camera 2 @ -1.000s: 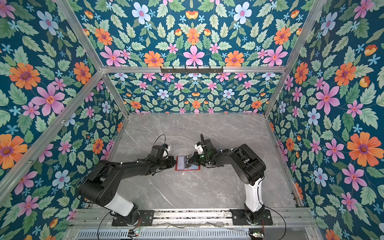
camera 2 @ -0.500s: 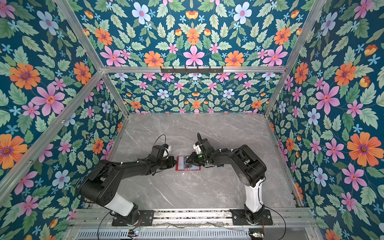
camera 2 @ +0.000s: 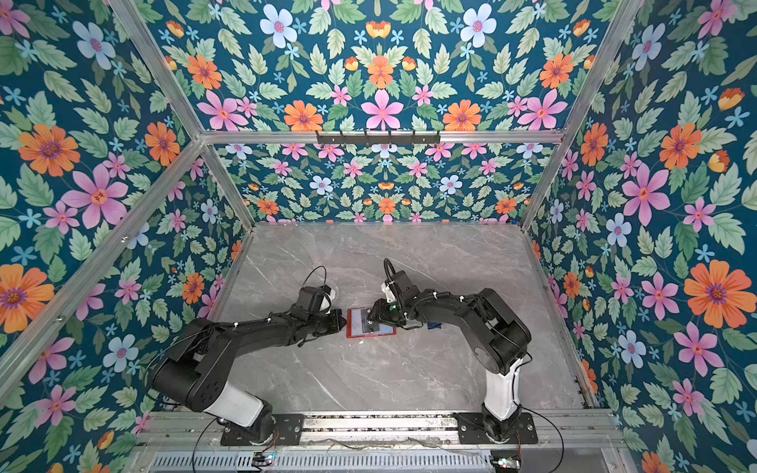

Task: Insert credit cards into a card holder
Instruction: Insert the credit card into the card slot.

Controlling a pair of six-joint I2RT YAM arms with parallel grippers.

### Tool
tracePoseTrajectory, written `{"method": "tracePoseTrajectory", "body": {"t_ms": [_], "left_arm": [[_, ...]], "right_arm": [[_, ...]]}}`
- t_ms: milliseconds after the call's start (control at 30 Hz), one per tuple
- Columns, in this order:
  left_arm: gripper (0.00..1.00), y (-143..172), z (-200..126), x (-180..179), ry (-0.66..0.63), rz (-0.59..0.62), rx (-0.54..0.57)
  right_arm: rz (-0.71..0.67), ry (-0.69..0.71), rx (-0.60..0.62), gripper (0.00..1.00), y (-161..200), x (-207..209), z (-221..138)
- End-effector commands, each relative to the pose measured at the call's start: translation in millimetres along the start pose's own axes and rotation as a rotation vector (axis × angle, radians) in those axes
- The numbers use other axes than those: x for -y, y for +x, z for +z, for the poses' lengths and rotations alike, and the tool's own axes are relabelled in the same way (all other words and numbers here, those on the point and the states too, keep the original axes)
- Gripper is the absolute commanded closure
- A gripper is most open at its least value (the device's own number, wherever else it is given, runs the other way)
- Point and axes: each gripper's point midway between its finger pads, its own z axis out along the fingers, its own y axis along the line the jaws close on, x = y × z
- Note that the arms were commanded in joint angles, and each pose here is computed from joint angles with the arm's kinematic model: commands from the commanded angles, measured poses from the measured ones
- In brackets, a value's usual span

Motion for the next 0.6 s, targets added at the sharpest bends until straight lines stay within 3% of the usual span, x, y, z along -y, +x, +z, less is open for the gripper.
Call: {"method": "tracePoseTrajectory", "body": {"t_ms": [0, 167, 300, 567], "left_arm": [[0.85, 1.7, -2.4, -0.9, -0.009, 0.007, -0.008], [0.73, 0.0, -3.4, 2.2, 0.001, 0.012, -0.002], [0.71, 0.0, -3.1, 6.5, 0.02, 0.019, 0.001], [0.7, 3.9, 1.7, 12.5, 0.059, 0.024, -0.014]], "right_arm": [[-0.026, 0.05, 0.003, 0.51, 1.0, 2.4, -5.1], [-0.062, 0.105, 0.011, 0.51, -1.1, 2.5, -10.7], [-0.083, 0.196, 0.017, 0.56, -4.3, 11.5, -16.8], [-0.106, 0.334, -0.022, 0.78, -3.9, 31.0, -16.4]]}}
